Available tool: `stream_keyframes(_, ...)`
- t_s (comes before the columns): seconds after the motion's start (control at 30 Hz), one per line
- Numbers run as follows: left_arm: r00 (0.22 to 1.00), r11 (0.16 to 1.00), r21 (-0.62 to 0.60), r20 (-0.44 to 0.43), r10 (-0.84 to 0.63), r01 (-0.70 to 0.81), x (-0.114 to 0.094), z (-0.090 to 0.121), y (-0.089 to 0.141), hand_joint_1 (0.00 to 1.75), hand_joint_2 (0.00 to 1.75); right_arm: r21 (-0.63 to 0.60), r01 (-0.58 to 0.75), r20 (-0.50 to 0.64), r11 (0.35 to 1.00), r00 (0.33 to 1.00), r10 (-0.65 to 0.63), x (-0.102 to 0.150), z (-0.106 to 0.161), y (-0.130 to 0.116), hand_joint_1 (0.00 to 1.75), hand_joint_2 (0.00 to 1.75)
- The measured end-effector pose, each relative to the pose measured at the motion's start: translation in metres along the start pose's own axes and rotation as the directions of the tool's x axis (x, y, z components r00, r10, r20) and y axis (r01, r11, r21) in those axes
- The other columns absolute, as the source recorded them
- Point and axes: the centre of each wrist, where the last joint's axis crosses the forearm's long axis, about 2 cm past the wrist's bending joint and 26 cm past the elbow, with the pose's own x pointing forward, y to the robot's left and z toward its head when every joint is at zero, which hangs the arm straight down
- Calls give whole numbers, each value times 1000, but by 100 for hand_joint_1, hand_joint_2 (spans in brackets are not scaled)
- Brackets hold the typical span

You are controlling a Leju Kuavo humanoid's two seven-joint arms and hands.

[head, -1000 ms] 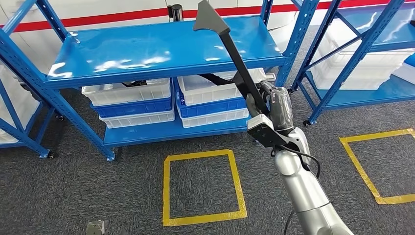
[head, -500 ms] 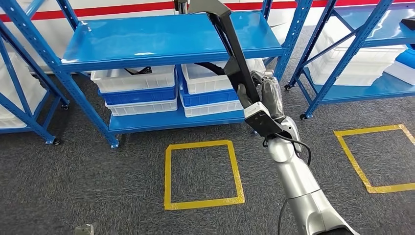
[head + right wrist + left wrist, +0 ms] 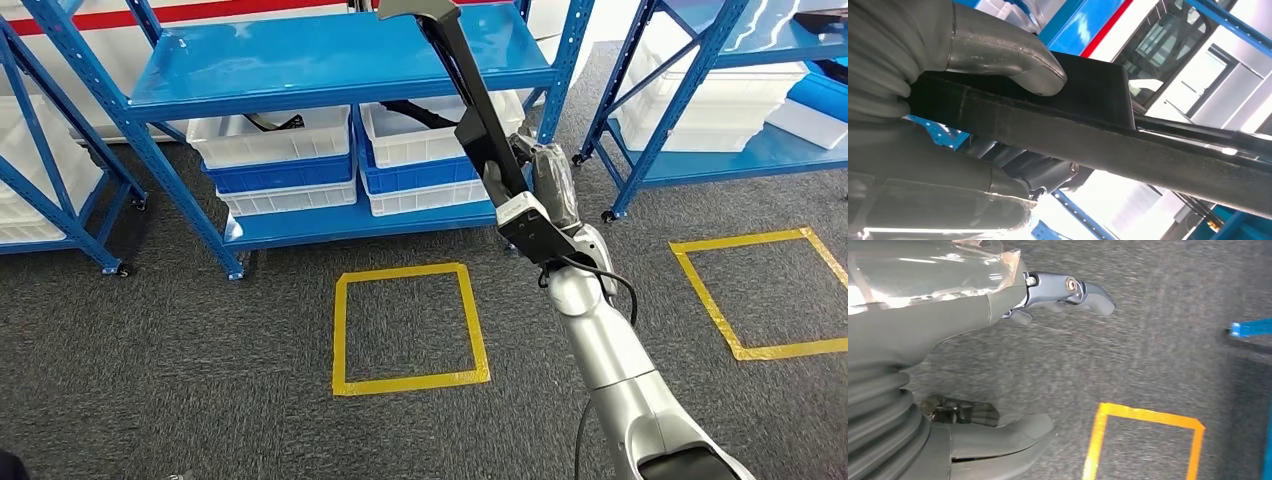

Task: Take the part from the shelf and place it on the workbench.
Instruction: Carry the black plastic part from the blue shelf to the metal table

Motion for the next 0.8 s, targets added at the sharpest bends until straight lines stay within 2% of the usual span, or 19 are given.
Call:
stream_keyframes(0.43,1000,1000,17,0,10,-10,-1,0,3,0,175,1,0,25,1000,1000,0,0,-19,3,175,175)
stream_keyframes(0.8,1000,1000,14,3,25,-25,-1,0,1,0,175,1,-20,15,1000,1000,20,-5,-20,1,175,175)
